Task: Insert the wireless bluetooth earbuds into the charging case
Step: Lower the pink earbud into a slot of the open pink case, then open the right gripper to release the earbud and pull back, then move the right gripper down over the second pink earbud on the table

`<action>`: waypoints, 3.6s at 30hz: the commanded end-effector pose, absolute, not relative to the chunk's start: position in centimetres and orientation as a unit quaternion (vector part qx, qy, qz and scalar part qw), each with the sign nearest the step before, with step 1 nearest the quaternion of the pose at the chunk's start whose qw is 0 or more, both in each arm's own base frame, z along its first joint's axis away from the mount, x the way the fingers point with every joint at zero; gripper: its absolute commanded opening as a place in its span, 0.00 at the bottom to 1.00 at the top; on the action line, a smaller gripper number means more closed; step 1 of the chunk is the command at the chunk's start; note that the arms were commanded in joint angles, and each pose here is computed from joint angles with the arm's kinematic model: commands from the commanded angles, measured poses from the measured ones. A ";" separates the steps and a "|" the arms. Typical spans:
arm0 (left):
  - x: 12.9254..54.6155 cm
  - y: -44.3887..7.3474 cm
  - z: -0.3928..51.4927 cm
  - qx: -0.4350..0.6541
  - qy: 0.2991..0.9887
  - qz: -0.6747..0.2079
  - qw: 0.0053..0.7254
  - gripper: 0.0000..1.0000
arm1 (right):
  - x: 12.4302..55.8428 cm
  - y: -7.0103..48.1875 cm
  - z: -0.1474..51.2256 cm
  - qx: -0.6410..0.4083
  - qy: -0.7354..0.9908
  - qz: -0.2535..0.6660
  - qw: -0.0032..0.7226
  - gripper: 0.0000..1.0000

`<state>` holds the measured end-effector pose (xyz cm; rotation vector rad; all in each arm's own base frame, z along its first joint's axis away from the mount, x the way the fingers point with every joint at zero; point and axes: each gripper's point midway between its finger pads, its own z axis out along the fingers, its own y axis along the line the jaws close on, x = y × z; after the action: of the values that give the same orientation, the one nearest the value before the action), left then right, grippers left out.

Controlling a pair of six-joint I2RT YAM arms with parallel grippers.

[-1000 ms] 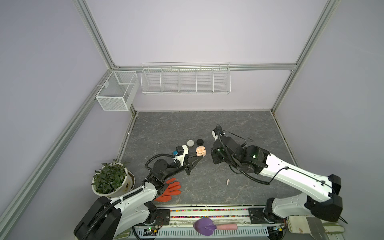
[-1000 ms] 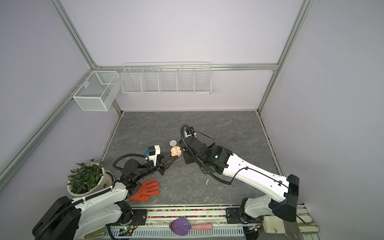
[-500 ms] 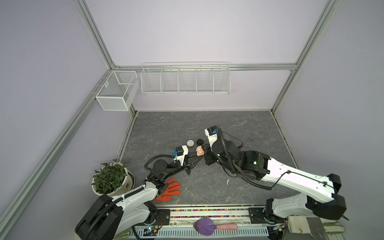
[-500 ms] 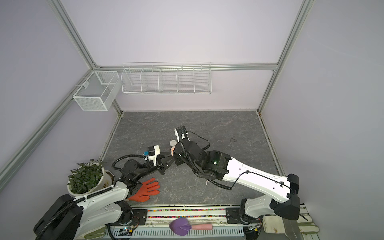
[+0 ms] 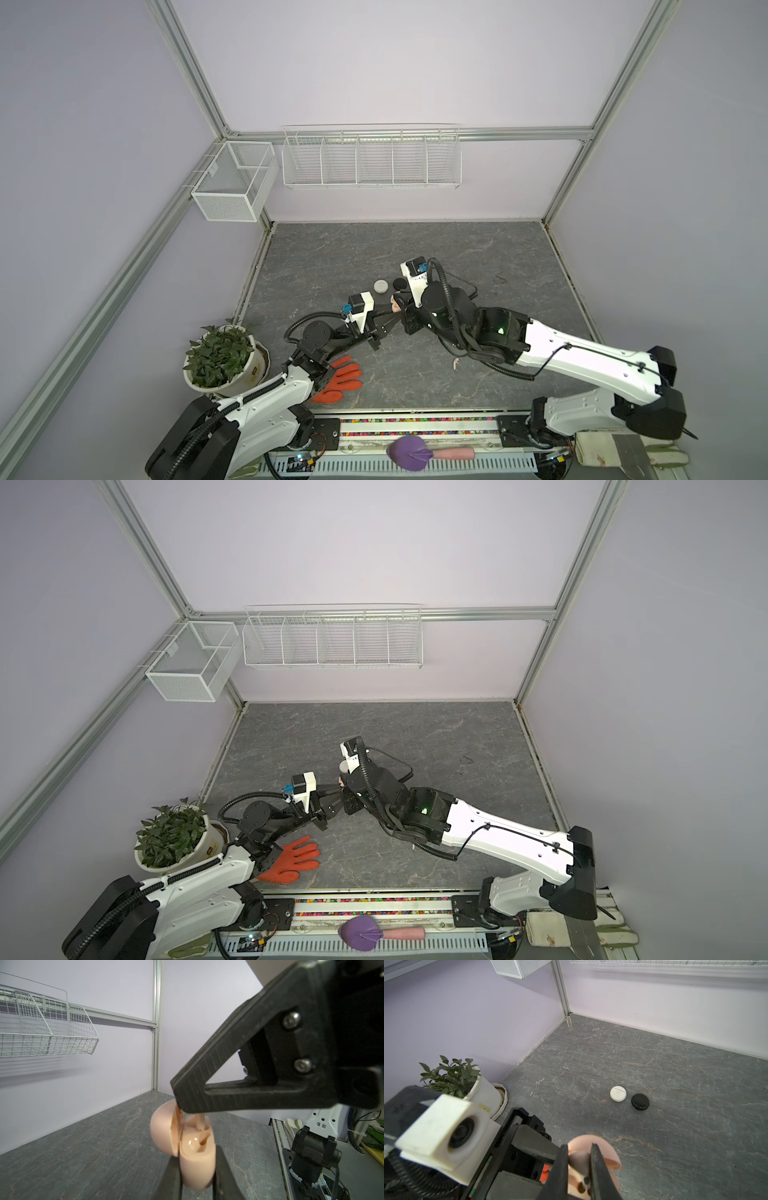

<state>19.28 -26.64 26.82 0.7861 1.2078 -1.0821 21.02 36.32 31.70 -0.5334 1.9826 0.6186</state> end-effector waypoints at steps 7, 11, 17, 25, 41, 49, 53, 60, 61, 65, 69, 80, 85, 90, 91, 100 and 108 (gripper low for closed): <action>19.1 -26.4 27.1 0.345 0.515 -0.461 0.635 0.00 | 20.5 36.6 31.8 -0.225 0.805 0.269 0.479 0.07; 19.1 -26.3 27.1 0.344 0.515 -0.460 0.636 0.00 | 20.5 36.5 31.3 -0.224 0.809 0.266 0.474 0.07; 19.1 -26.2 27.1 0.343 0.515 -0.457 0.639 0.00 | 20.5 36.4 30.6 -0.223 0.813 0.263 0.470 0.09; 19.1 -26.2 27.1 0.343 0.515 -0.456 0.640 0.00 | 20.5 36.5 30.2 -0.224 0.814 0.263 0.467 0.17; 18.9 -26.0 27.4 0.352 0.513 -0.443 0.645 0.00 | 20.4 36.3 34.4 -0.246 0.793 0.269 0.488 0.48; 17.8 -26.0 26.8 0.387 0.509 -0.435 0.634 0.00 | 19.9 34.0 35.0 -0.323 0.784 0.245 0.470 0.53; 17.3 -26.2 26.4 0.401 0.508 -0.439 0.623 0.00 | 19.4 32.4 34.0 -0.357 0.786 0.236 0.445 0.56; 17.0 -26.2 26.0 0.403 0.511 -0.442 0.617 0.00 | 19.1 30.4 32.5 -0.360 0.792 0.250 0.425 0.63; 17.1 -26.2 25.9 0.401 0.514 -0.443 0.616 0.00 | 19.3 30.3 32.2 -0.357 0.792 0.251 0.426 0.64; 17.3 -26.2 25.3 0.400 0.523 -0.439 0.612 0.00 | 19.5 30.1 31.3 -0.359 0.793 0.252 0.422 0.66; 17.5 -25.9 25.3 0.394 0.524 -0.430 0.621 0.00 | 20.2 30.5 30.6 -0.361 0.798 0.253 0.411 0.72; 17.4 -25.6 25.7 0.371 0.524 -0.449 0.621 0.00 | 23.7 23.7 23.1 -0.163 0.917 0.121 0.344 0.70; 17.5 -25.6 23.8 0.358 0.542 -0.463 0.603 0.00 | 20.7 19.1 16.0 -0.063 0.961 0.079 0.256 0.69; 17.6 -25.7 23.8 0.357 0.543 -0.464 0.601 0.00 | 18.2 17.4 10.8 -0.012 0.978 0.086 0.191 0.61; 17.6 -25.7 23.7 0.356 0.544 -0.464 0.601 0.00 | 17.9 17.4 10.0 -0.009 0.979 0.092 0.181 0.59; 17.8 -25.8 23.3 0.355 0.552 -0.462 0.596 0.00 | 15.8 18.7 4.5 0.002 0.986 0.130 0.101 0.51; 18.0 -26.0 22.9 0.357 0.558 -0.463 0.589 0.00 | 16.0 19.1 3.5 -0.003 0.984 0.142 0.107 0.49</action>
<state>18.06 -25.95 22.37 0.8318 1.3213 -1.0747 15.80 18.78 4.01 -0.0449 2.8968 0.3892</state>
